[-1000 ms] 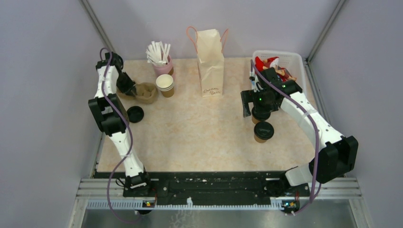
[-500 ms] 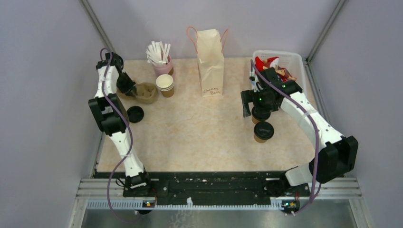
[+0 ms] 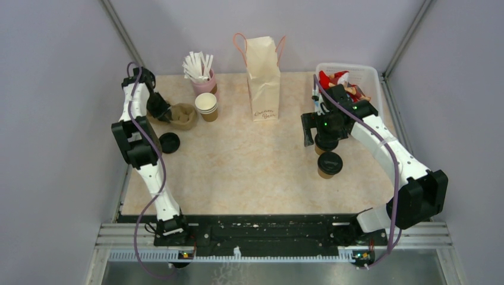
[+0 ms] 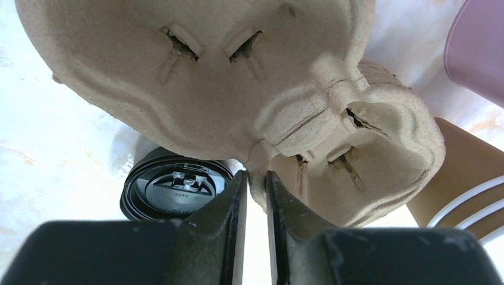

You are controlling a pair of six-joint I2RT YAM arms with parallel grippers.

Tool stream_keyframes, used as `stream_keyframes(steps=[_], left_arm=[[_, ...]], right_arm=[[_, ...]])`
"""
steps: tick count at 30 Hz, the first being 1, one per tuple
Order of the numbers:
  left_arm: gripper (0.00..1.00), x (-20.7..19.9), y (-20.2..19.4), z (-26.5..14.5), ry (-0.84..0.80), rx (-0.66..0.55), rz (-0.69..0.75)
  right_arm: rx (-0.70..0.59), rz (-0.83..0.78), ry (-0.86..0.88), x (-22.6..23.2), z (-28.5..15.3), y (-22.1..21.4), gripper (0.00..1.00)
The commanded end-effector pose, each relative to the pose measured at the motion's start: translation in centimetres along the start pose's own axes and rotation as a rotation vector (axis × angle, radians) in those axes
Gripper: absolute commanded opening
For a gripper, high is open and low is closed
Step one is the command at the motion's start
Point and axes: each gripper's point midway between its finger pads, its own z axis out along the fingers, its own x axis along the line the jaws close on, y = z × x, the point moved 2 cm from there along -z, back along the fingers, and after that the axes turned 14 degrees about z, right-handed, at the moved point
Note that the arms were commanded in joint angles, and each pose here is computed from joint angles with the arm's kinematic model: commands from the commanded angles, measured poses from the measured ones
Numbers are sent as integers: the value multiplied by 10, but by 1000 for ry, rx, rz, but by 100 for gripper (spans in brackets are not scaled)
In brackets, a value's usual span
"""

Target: Pack the takeout coffee

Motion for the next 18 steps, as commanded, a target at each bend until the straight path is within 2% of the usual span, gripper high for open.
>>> stream_keyframes(steps=[1,11,15,18], left_arm=[[25,0,6,-8,5,-31,19],[23,-3,11,-18,-1,-47,36],[29,-3,12,-20,0,-56,40],[28,-4,11,-17,-4,-47,38]], right_arm=[[-38,-19,11,5,-3,8,99],[-35,-19,15,6,-3,8,99],[-36,-19,14,6,-3,8,99],[-35,-19,13,6,-3,8,99]])
